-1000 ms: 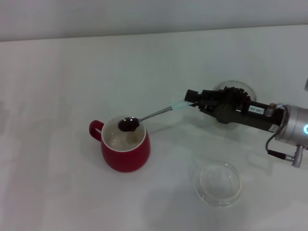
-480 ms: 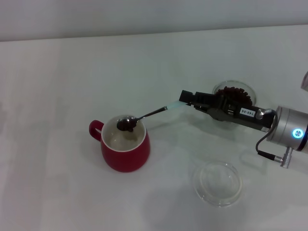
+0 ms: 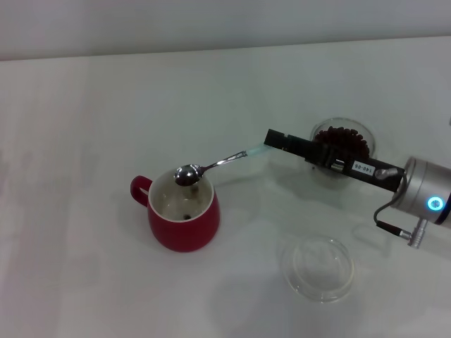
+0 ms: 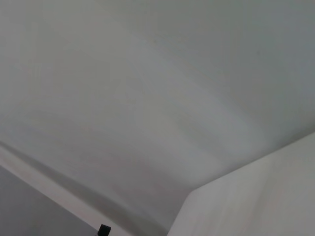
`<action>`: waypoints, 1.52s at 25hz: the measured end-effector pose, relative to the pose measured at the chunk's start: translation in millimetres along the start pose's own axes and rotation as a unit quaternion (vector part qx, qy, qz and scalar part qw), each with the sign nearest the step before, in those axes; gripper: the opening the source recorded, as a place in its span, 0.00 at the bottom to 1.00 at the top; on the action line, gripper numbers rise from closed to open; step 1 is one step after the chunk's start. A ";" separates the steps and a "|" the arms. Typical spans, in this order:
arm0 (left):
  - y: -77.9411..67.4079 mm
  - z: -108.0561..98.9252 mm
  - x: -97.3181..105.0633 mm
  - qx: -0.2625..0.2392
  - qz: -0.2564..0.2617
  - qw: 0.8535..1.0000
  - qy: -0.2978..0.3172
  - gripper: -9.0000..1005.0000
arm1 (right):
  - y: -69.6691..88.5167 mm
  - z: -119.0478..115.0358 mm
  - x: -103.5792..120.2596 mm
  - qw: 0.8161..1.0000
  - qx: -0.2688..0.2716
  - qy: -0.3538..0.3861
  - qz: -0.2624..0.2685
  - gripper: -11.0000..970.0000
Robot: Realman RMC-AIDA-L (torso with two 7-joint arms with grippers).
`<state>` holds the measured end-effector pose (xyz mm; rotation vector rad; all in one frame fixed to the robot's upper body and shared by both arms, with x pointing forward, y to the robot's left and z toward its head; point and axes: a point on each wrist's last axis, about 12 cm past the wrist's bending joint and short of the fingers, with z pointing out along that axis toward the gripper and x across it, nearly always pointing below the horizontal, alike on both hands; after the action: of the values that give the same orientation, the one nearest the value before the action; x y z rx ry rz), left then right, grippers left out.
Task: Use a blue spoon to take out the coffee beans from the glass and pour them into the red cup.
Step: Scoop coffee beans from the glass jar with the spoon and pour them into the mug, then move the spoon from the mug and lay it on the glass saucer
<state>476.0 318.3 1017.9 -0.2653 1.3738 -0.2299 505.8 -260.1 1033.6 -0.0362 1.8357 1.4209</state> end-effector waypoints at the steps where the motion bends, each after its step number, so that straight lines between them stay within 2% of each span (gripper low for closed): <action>1: 0.0 0.0 0.0 0.000 0.000 1.000 0.000 0.89 | 0.0 0.0 0.0 1.000 0.000 0.000 0.000 0.17; 7: -0.1 0.1 0.0 0.001 0.000 1.000 0.000 0.89 | 2.9 -4.7 6.4 0.998 -0.011 -0.007 -0.067 0.17; 12: -0.2 0.1 0.0 0.000 0.000 1.000 0.000 0.89 | 9.6 -10.0 12.4 0.987 -0.035 -0.022 -0.158 0.17; 20: -1.2 1.4 0.0 0.003 0.001 1.000 0.000 0.89 | 10.5 -14.4 16.6 0.979 -0.033 -0.035 -0.196 0.17; 26: -1.9 2.6 -0.1 0.005 0.000 1.000 -0.001 0.89 | 11.1 -31.6 8.2 0.982 -0.035 -0.060 -0.177 0.17; 32: -3.3 2.2 1.2 0.004 -0.004 1.000 0.002 0.89 | 12.3 -82.3 -7.3 0.990 -0.042 -0.055 -0.124 0.17; 38: -4.2 3.9 1.9 0.004 -0.005 1.000 0.004 0.89 | 9.5 -133.4 -10.8 0.995 0.010 -0.017 -0.098 0.17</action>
<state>480.1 314.0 1018.1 -0.2657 1.3791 -0.2448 433.7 -371.3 1054.6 -0.1755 1.7665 1.2594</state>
